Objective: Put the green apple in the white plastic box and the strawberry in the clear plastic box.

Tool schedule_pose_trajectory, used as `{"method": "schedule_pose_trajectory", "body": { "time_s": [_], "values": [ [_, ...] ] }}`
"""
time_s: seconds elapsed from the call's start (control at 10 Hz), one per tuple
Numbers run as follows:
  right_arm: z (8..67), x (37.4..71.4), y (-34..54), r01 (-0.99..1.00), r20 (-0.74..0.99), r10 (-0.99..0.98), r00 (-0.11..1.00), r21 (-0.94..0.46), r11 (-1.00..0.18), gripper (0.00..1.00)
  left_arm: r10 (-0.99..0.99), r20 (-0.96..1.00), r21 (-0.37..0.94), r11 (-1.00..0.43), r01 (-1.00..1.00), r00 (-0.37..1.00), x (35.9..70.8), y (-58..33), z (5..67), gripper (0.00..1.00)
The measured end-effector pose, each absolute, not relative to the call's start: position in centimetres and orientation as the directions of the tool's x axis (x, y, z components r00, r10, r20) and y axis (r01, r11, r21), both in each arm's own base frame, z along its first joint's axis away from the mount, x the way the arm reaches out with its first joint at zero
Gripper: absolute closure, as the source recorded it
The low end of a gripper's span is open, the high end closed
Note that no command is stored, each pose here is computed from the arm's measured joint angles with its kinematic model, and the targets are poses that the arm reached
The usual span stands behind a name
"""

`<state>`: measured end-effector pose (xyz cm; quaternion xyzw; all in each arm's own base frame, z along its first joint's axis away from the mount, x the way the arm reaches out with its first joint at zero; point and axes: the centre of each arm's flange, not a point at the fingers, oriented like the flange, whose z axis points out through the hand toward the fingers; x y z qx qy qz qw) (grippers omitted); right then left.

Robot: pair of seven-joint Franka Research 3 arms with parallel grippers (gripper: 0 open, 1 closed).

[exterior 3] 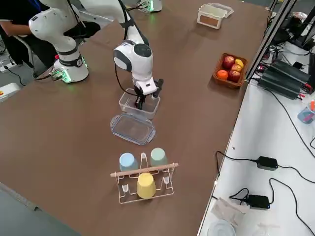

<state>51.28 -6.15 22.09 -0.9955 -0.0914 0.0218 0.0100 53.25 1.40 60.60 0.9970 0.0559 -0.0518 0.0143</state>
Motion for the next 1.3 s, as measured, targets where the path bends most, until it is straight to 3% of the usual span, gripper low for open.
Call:
{"method": "schedule_pose_trajectory", "body": {
  "time_s": [0.4, 0.5, 0.7, 0.8, 1.3],
  "values": [
    [23.3, 52.0, -6.2, 0.165, -0.122, 0.170, 0.978, -0.049, -0.985, 0.37, 0.032, 0.022, 0.023, -0.999, 0.032, 0.999, 53.1, 0.8, 67.3, 0.00],
    [25.9, 53.2, -6.3, 0.150, -0.178, 0.160, 0.971, -0.066, -0.986, 0.25, -0.002, 0.050, 0.016, -1.000, -0.003, 0.999, 53.6, -0.7, 67.6, 0.00],
    [33.4, 55.8, -6.5, 0.126, -0.223, 0.143, 0.964, -0.087, -0.988, 0.13, -0.051, 0.047, -0.013, -0.999, -0.050, 0.998, 54.5, -2.9, 66.5, 0.00],
    [36.2, 56.7, -6.5, 0.118, -0.220, 0.135, 0.966, -0.089, -0.989, 0.01, -0.044, 0.039, -0.013, -0.999, -0.044, 0.998, 55.1, -2.4, 65.8, 0.00],
    [42.1, 59.8, -3.7, 0.036, -0.131, 0.043, 0.990, -0.052, -0.998, 0.00, -0.030, 0.036, -0.012, -0.999, -0.030, 0.999, 55.8, -1.4, 65.2, 0.00]
  ]
}}
